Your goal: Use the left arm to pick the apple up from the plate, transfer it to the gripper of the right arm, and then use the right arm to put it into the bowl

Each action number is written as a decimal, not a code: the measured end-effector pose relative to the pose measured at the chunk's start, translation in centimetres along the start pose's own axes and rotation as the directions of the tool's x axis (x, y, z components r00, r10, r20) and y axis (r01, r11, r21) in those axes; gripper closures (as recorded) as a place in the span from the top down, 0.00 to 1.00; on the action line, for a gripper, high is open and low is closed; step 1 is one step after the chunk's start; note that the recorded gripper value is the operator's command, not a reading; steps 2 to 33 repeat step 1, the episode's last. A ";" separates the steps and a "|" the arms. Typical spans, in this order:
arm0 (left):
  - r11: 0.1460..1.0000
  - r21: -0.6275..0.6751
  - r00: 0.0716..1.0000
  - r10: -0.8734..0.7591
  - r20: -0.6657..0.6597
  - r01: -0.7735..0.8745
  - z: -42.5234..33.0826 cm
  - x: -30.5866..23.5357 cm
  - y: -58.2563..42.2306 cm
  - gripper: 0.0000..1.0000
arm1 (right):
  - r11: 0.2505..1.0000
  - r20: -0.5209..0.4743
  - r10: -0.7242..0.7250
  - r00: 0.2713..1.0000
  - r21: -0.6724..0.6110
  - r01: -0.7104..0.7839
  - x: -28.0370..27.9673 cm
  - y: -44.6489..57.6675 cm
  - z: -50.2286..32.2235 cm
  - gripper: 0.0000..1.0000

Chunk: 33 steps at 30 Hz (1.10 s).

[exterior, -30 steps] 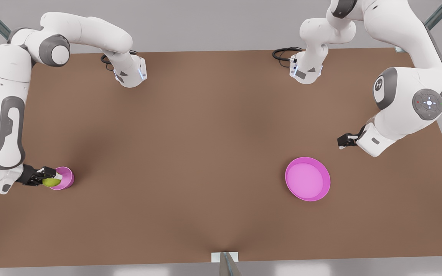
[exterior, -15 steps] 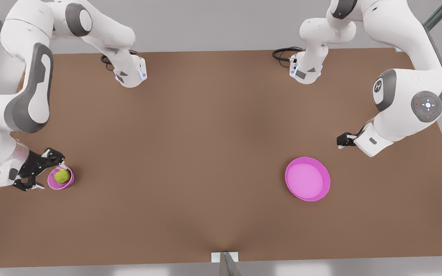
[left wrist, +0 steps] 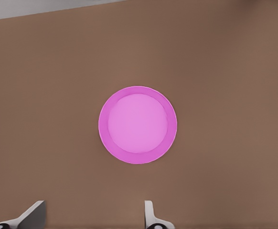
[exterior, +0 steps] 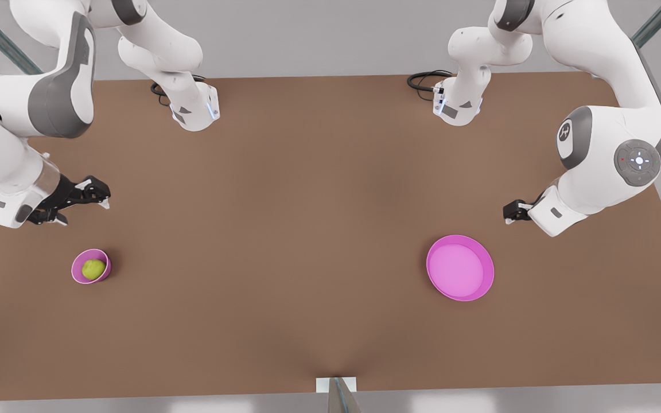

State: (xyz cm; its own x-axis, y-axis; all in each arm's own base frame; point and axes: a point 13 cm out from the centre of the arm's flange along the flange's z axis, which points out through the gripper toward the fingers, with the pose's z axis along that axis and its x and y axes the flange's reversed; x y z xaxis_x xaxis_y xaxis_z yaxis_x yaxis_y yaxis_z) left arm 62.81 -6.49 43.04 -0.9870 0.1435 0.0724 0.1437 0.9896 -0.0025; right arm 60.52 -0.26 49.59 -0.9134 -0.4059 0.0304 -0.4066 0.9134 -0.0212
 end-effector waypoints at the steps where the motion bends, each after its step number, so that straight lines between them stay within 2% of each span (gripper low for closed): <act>1: 1.000 0.000 1.000 0.002 -0.001 -0.002 0.0 0.0 0.0 1.00 | 1.000 -0.003 0.013 1.000 -0.003 -0.013 -0.1 0.5 0.1 1.00; 33: 1.000 0.000 1.000 0.002 -0.001 -0.002 0.0 0.0 0.0 1.00 | 1.000 -0.003 0.013 1.000 -0.003 -0.013 -0.1 0.5 0.1 1.00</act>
